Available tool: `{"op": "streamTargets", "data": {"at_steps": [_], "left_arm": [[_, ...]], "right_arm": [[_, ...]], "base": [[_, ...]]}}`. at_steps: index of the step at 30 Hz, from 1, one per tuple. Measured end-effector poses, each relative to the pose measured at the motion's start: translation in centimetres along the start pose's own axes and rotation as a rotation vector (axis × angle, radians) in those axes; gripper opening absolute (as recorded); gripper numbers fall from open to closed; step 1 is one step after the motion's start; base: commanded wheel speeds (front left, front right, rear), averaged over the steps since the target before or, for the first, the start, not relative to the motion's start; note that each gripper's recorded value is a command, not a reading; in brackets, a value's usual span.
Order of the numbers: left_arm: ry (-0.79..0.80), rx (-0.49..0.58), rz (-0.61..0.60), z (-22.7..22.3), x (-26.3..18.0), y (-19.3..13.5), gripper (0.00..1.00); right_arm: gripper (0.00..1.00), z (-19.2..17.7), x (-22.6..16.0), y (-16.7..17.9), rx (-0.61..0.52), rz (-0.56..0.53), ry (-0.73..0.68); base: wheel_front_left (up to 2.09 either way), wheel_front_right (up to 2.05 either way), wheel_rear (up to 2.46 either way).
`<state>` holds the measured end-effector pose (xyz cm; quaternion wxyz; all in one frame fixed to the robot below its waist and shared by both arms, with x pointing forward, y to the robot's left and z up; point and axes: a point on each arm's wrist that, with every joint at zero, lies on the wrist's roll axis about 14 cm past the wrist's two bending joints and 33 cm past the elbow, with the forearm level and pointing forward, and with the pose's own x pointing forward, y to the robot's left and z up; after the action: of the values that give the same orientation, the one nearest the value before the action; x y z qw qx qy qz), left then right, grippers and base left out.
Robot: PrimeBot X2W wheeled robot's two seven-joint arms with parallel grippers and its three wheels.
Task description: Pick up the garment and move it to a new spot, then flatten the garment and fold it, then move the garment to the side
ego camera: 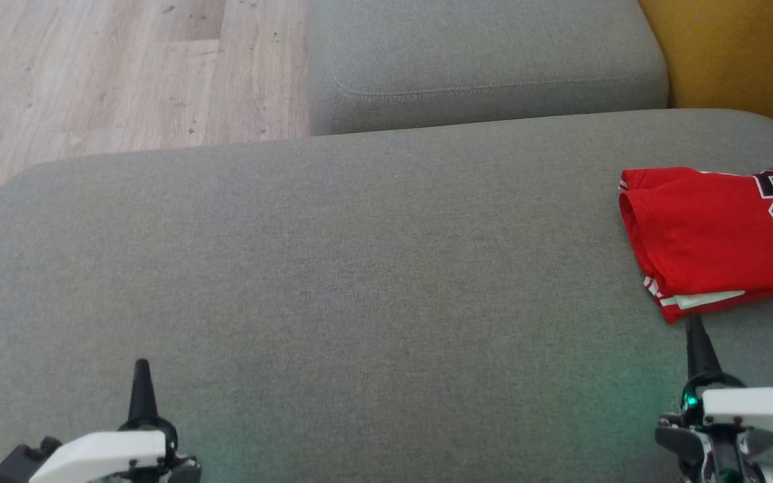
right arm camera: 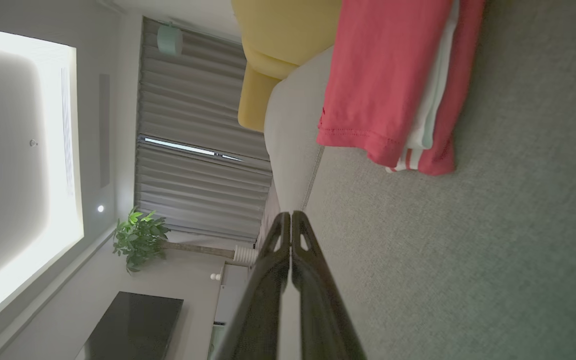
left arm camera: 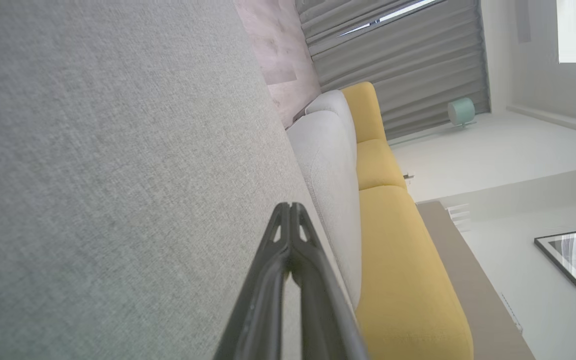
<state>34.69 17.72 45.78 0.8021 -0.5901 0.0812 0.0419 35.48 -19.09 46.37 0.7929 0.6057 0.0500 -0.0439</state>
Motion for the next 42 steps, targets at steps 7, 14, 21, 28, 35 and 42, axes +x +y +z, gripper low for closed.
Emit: {"op": "streamTargets", "data": {"at_steps": [7, 14, 21, 28, 35, 42], "left_arm": [[0.005, -0.071, -0.019, 0.1, 0.5, -0.4, 0.00], [-0.003, -0.154, -0.038, 0.8, 1.2, -0.9, 0.00], [-0.006, -0.241, -0.059, 1.2, 1.7, -1.3, 0.00], [-0.011, -0.305, -0.086, 1.7, 2.3, -2.0, 0.00], [-0.012, -0.307, -0.088, 1.7, 2.3, -2.0, 0.00], [-0.014, -0.308, -0.088, 1.7, 2.3, -2.0, 0.00]], "right_arm": [[0.00, 0.4, 0.2, -0.1, 0.067, -0.003, -0.008], [0.00, 0.8, 0.8, 0.5, 0.143, 0.015, -0.011], [0.00, 1.3, 1.2, 0.7, 0.221, 0.024, -0.022], [0.00, 1.7, 1.7, 1.3, 0.281, 0.045, -0.024], [0.00, 1.7, 1.8, 1.4, 0.282, 0.048, -0.024], [0.00, 1.7, 1.7, 1.4, 0.282, 0.048, -0.025]], "base": [[0.00, 0.00, 0.00], [0.00, 0.00, 0.00], [0.00, 0.00, 0.00], [0.00, 0.00, 0.00], [0.00, 0.00, 0.00], [0.00, 0.00, 0.00]]}}
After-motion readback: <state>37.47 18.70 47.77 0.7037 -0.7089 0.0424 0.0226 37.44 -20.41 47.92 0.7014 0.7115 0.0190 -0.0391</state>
